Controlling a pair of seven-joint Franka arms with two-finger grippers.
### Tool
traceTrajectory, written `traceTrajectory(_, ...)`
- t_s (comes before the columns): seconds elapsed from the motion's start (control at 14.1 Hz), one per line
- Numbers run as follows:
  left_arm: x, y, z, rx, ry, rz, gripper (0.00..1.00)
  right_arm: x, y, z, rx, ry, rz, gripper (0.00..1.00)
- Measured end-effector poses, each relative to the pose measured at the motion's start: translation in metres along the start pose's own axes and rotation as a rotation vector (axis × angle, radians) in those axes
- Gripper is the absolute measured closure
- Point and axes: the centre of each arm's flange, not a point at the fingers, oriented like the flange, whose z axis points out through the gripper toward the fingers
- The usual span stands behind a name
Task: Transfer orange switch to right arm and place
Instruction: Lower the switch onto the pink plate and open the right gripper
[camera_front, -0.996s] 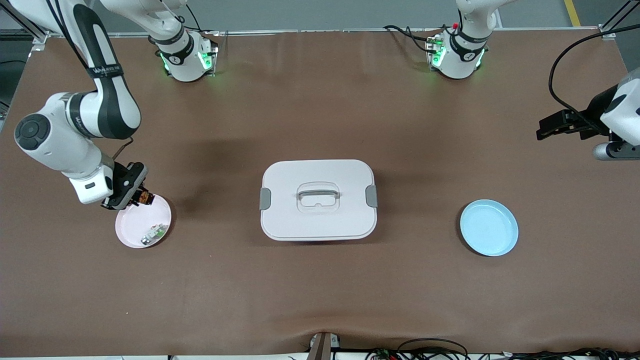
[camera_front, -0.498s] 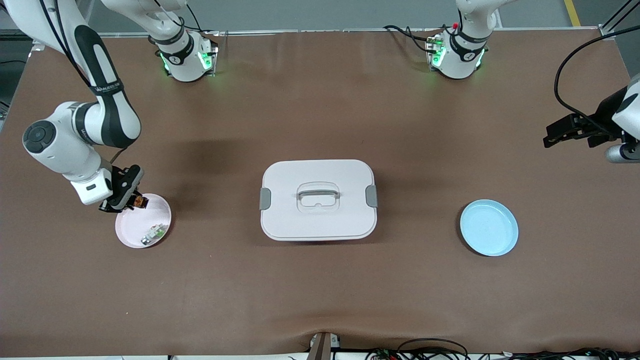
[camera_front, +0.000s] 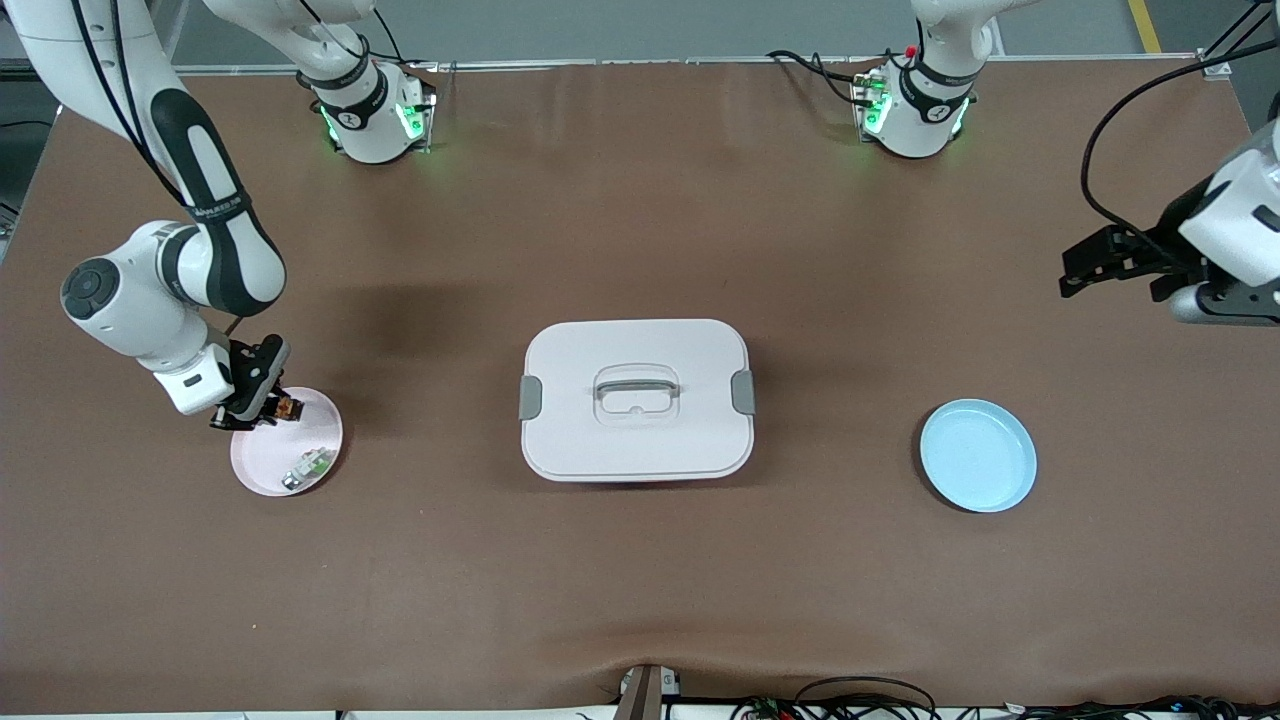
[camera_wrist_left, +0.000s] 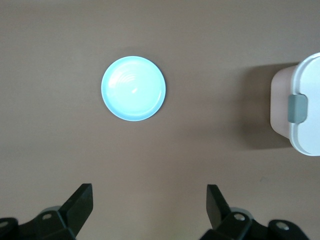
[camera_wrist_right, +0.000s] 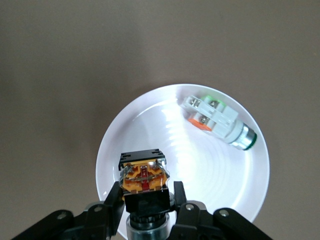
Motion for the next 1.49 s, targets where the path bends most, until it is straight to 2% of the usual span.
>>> traceTrajectory(0.14,0.001,0.009,0.001,0.011,-0.001,0.009,0.0,-0.004,0.0,0.01,0.0,0.034,-0.022,0.56)
traceTrajectory(0.28,0.001,0.006,0.002,0.019,-0.002,-0.001,0.0,-0.006,0.002,0.015,-0.002,0.042,-0.042,0.56)
traceTrajectory(0.57,0.002,-0.006,0.003,0.021,-0.004,-0.021,0.0,-0.005,0.01,0.016,-0.037,0.033,-0.09,0.56)
traceTrajectory(1.49,0.005,-0.001,0.005,0.02,0.004,-0.013,0.0,-0.02,0.012,0.03,-0.025,0.021,-0.102,0.56)
